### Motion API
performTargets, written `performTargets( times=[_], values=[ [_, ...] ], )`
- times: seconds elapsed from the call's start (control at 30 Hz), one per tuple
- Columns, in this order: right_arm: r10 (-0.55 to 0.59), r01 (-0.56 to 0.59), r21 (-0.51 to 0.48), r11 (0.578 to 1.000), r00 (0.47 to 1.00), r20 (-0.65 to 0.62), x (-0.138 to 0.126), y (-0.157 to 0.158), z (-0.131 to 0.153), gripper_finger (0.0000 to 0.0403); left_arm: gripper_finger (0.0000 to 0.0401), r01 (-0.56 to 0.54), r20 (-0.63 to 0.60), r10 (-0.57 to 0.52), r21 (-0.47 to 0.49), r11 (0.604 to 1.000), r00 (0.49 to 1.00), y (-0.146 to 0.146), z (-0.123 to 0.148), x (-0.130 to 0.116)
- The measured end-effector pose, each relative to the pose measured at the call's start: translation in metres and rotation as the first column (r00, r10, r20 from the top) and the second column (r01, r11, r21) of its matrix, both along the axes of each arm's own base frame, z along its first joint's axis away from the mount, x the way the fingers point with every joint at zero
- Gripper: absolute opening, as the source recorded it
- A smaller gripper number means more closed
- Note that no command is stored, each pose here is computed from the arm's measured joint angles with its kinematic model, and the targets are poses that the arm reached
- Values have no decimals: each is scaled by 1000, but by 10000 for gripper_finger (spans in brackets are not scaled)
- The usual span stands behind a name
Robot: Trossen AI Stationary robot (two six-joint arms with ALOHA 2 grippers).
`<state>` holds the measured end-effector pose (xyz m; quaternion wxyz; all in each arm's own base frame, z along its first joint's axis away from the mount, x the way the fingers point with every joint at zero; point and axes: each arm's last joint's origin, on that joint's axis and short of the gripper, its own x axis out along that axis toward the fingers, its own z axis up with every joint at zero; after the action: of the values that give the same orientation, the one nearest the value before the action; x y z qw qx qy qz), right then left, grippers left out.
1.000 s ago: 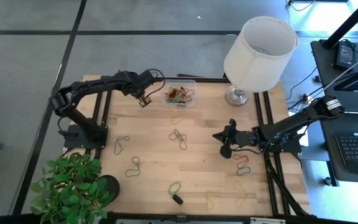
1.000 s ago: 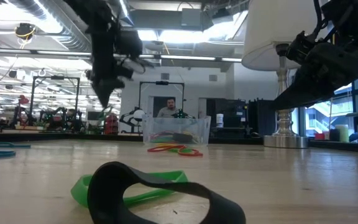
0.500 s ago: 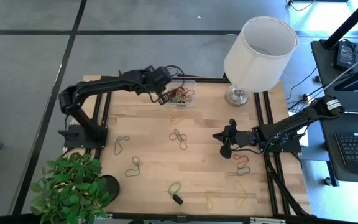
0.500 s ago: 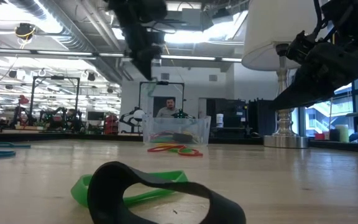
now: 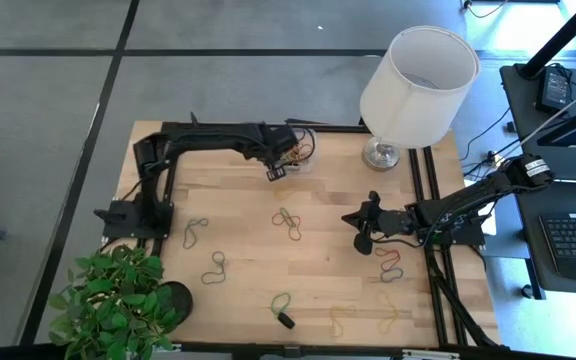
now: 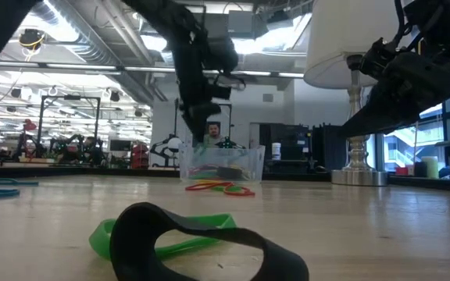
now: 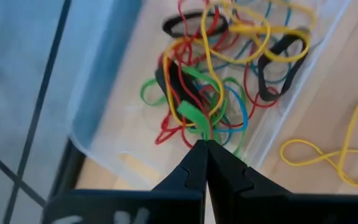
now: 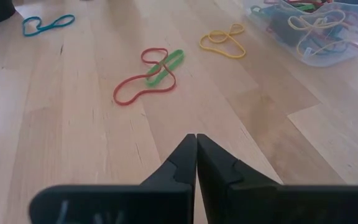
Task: Pick and place rubber bands into bin
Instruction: Put the green rubber band into the transparent bin, then put the red rubber band into the transparent bin
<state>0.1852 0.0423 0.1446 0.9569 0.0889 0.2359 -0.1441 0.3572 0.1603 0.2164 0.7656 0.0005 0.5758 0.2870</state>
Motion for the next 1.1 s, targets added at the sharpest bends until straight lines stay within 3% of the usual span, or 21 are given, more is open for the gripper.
performTargets(
  times=[0.3,0.43,0.77,0.93,1.1],
  values=[
    [-1,1,3,1000,1000,0,0,0,0,17,9,-42,-15,41,-106,993,999,14,-25,1],
    [-1,1,3,1000,1000,0,0,0,0,17,37,-54,1,55,-144,988,998,19,-24,-2],
    [-2,2,5,1000,1000,1,0,0,0,16,107,-44,6,45,-132,990,999,19,-16,-6],
    [-2,2,5,1000,1000,0,0,0,0,16,112,-49,28,53,-133,990,998,12,4,-13],
    [-1,1,4,1000,1000,0,0,0,0,16,94,-43,111,50,-66,997,993,-10,37,-17]
  ],
)
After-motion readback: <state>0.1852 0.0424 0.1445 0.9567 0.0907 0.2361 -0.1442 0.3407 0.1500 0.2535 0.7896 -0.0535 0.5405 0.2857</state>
